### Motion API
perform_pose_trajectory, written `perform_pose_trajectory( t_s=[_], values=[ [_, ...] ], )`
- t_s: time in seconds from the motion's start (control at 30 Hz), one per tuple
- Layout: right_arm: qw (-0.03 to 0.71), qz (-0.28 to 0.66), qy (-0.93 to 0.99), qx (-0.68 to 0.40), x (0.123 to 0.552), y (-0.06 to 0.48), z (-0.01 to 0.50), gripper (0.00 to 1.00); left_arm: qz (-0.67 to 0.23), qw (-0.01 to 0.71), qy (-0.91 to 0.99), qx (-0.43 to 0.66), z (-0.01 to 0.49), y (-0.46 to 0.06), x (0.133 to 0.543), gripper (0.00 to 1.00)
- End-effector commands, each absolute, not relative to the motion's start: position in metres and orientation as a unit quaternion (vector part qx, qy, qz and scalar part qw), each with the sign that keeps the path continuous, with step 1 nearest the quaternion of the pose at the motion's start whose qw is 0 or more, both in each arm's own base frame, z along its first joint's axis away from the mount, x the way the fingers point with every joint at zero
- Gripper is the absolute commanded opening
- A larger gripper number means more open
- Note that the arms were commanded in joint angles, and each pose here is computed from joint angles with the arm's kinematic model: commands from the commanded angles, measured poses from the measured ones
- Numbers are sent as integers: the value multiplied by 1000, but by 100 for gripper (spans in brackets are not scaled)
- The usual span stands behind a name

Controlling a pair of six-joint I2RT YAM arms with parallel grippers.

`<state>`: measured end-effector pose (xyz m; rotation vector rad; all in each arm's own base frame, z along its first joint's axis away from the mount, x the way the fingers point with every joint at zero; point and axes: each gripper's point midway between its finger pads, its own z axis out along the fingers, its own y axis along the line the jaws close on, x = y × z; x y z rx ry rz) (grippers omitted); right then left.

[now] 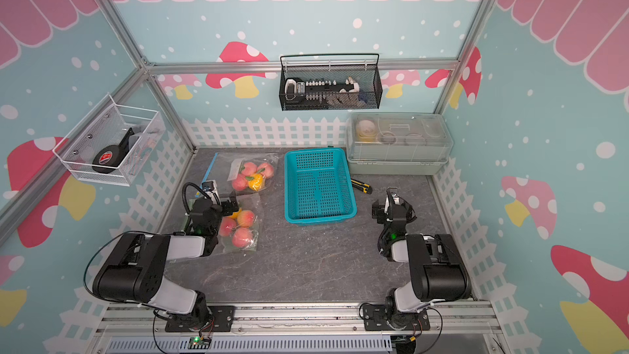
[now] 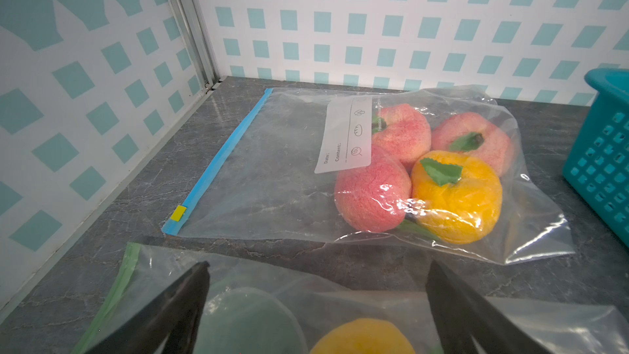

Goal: Place the peach in a zip-top bag and seal the zipper
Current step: Reset both arms

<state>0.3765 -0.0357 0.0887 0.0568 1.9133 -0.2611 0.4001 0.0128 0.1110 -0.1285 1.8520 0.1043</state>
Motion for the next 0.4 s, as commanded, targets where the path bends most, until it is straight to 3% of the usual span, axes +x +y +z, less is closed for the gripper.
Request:
perform_pose_trajectory(
  t_s=[0.0, 0.37],
  values=[
    [587, -109, 801, 28, 383, -36, 101, 99, 50, 604, 793, -61, 115, 17, 403, 99],
    [588, -109, 801, 28, 383, -36, 102, 99, 49, 604, 793, -60, 116, 17, 404, 99]
  ],
)
